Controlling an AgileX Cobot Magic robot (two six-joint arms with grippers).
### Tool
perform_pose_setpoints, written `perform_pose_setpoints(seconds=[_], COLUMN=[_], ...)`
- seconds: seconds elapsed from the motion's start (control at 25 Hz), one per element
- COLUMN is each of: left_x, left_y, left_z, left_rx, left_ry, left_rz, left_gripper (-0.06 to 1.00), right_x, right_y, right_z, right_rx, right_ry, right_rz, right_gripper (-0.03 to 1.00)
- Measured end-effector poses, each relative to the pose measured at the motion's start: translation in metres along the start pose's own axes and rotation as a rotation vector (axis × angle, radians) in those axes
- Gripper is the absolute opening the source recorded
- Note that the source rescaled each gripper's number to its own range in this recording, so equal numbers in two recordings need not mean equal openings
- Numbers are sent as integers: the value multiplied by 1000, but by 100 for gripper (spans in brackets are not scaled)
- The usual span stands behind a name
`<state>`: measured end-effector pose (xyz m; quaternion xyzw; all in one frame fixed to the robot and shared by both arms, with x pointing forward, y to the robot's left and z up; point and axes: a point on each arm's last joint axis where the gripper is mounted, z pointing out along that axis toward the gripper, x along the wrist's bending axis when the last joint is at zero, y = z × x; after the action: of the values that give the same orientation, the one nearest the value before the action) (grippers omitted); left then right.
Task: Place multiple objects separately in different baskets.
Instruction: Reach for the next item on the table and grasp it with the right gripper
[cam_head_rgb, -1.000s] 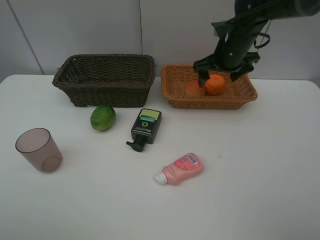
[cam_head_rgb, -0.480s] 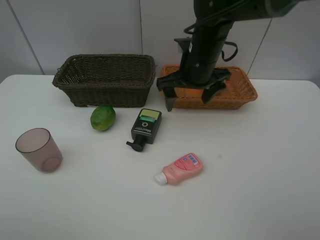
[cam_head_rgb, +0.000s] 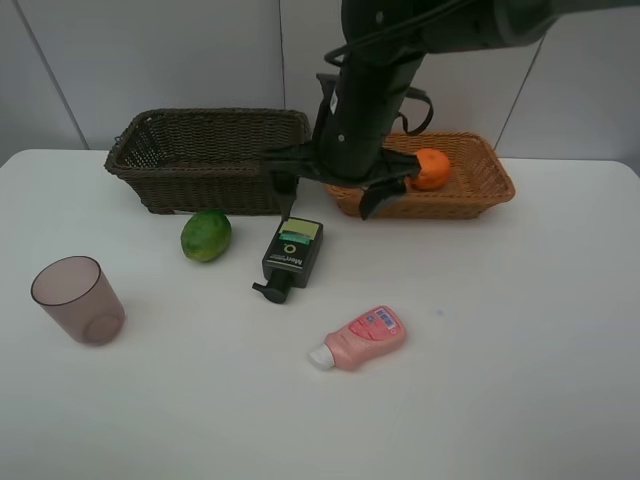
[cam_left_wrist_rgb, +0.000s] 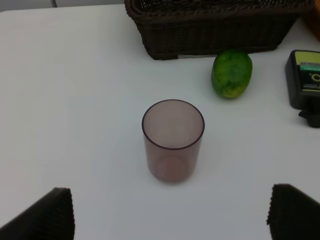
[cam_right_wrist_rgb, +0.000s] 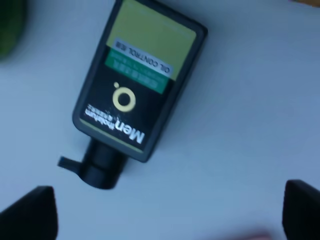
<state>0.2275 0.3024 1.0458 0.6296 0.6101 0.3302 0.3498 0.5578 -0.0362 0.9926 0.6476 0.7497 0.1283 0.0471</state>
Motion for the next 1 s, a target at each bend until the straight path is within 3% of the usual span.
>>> perform_pose_setpoints(seconds=[0.32, 0.64, 1.0], left_x=[0, 0, 0], left_y=[0, 0, 0], left_z=[0, 0, 0], left_rx=[0, 0, 0], left_ry=[0, 0, 0], left_rz=[0, 0, 0], left_gripper=[100, 100, 100], right_x=[24, 27, 23], right_y=[-5, 7, 11], right_z=[36, 59, 85], right_rx=[-64, -169, -221], right_ry=[-13, -14, -74], right_rz=[114, 208, 203], right_gripper=[93, 93, 93])
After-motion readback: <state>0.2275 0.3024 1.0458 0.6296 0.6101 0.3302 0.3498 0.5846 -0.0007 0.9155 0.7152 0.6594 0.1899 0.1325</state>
